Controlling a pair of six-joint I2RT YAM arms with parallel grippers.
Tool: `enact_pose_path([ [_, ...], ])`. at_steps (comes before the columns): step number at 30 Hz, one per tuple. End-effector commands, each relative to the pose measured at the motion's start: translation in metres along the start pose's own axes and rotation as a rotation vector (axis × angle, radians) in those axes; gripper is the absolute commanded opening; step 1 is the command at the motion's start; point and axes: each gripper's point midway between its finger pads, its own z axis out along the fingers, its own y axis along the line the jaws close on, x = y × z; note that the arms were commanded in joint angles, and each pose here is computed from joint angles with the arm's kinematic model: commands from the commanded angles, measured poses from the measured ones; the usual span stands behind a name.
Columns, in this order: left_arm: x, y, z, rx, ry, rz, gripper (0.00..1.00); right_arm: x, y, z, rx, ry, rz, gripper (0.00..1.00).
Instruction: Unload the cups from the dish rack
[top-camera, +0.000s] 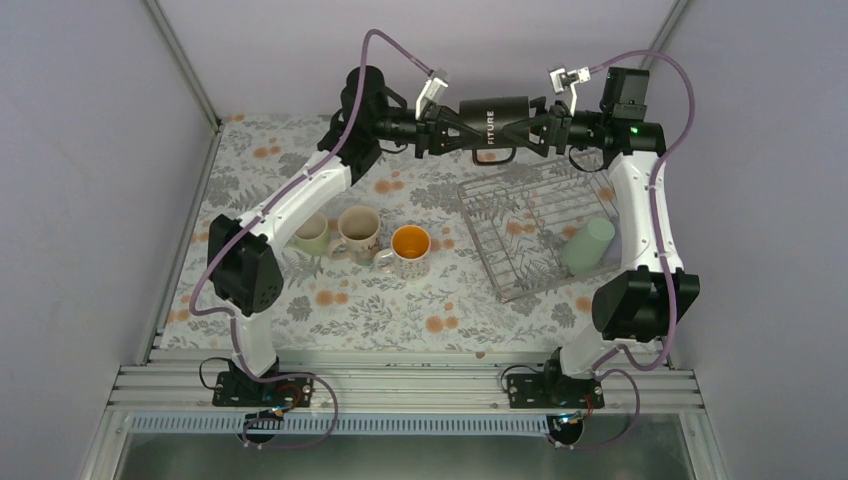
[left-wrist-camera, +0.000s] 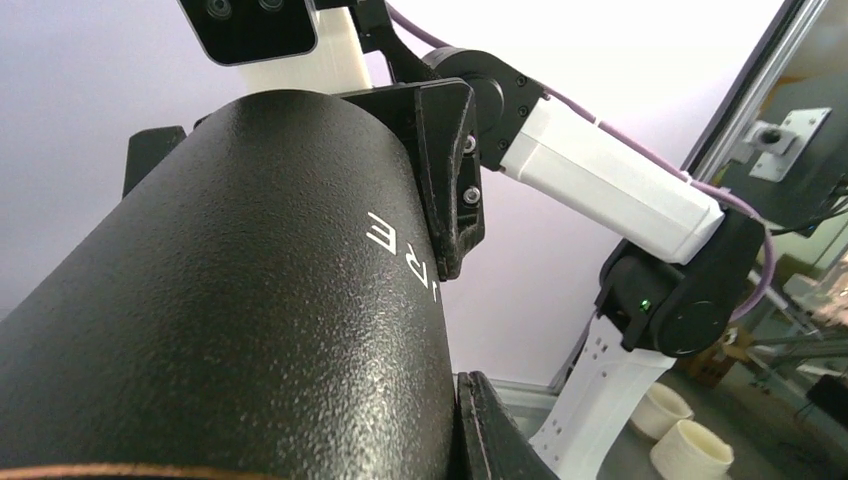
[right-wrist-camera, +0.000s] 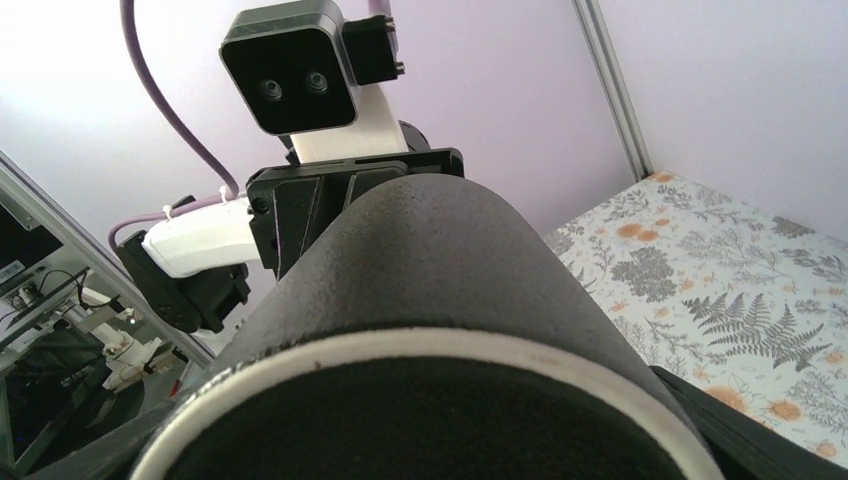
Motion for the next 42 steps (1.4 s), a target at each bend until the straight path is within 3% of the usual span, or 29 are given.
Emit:
enact_pose_path([
  [1,-0.022,-0.012,-0.004,-0.108,0.016,0.234,0.02,-0.006,0.022,-0.001,-0.012,-0.001,-0.021,0.92],
  [3,-0.028,-0.01,-0.007,-0.171,0.027,0.28,0.02,-0.007,0.016,-0.001,0.034,0.008,-0.042,1.0],
  [12,-0.044,-0.018,-0.034,-0.408,0.101,0.433,0.03,0.003,-0.032,-0.016,0.332,0.087,-0.087,1.0],
  [19,-0.067,-0.029,-0.074,-0.584,0.091,0.498,0.02,0.012,-0.037,-0.032,0.416,0.114,-0.11,1.0],
  [31,-0.079,-0.063,-0.084,-0.458,0.02,0.477,0.02,0.021,-0.022,-0.034,0.27,0.09,-0.044,1.0],
  [42,-0.071,-0.036,-0.118,-0.639,0.113,0.513,0.02,0.036,-0.053,-0.06,0.504,0.196,-0.064,1.0],
])
